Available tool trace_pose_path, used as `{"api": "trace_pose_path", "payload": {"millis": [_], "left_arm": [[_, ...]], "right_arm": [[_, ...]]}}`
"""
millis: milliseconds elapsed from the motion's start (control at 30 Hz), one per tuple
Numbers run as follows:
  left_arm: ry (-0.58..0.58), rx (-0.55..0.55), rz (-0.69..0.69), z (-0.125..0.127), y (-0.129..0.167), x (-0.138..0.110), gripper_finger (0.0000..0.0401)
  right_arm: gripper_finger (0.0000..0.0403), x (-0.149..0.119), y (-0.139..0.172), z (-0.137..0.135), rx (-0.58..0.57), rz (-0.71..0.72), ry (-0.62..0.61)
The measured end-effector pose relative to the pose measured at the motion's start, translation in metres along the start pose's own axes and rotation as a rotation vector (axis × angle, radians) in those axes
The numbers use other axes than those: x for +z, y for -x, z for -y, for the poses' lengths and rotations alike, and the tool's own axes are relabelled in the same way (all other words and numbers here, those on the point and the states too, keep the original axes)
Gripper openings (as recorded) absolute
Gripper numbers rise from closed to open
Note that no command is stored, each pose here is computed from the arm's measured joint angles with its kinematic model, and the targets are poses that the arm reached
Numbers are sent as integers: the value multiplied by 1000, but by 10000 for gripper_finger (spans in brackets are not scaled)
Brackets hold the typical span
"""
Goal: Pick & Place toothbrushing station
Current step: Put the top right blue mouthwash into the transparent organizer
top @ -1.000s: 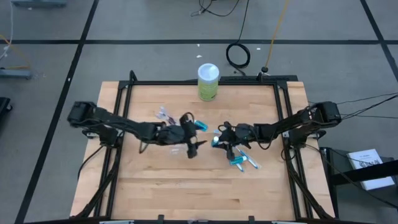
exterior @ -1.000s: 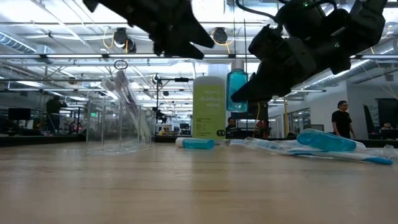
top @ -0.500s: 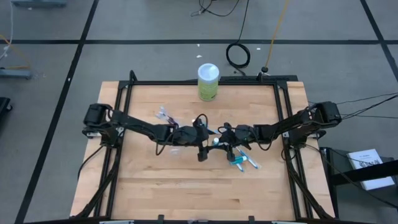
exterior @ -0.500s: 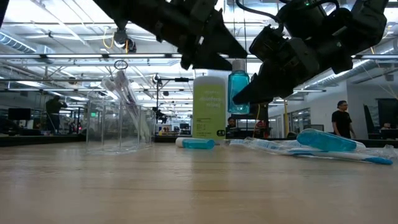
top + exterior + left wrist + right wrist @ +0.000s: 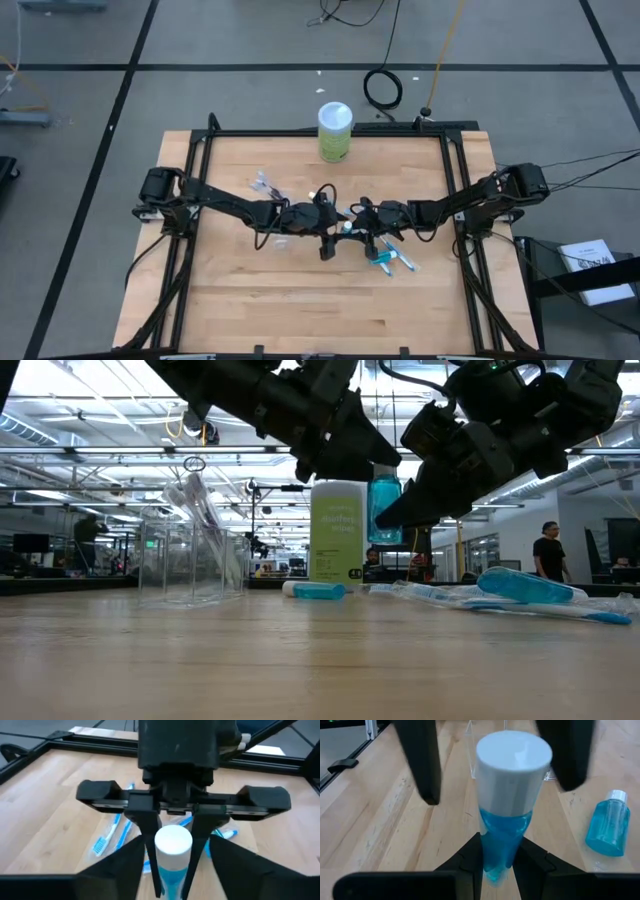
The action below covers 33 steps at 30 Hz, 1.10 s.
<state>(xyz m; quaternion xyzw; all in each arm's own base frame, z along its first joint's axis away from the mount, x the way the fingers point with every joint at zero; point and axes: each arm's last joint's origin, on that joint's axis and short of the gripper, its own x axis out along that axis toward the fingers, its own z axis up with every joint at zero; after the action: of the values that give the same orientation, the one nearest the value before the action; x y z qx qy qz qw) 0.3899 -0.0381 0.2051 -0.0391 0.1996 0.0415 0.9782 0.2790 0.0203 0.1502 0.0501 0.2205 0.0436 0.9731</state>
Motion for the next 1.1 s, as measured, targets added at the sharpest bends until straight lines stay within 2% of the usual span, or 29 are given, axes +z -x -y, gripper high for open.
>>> {"api": "trace_pose_path", "payload": {"millis": [267,467,633,800,900,1000,1100], "left_arm": [[66,3,2,-8,-1,1,97],[84,5,5,-10,-1,3,94],[73,5,13,-6,22,19,94],[48,138,66,7,73,49,94],[18,240,18,19,102,48,94],[31,346,26,30,129,50,94],[34,452,-13,37,146,34,94]], "right_arm": [[73,0,0,0,-3,-1,-1],[76,0,0,0,-3,-3,-3],[109,2,0,2,-4,6,-4],[155,-9,1,3,-12,-86,-9],[175,0,6,4,-14,-55,-11],[186,-4,12,7,-31,-104,-20],[189,6,20,8,-35,-65,-22]]}}
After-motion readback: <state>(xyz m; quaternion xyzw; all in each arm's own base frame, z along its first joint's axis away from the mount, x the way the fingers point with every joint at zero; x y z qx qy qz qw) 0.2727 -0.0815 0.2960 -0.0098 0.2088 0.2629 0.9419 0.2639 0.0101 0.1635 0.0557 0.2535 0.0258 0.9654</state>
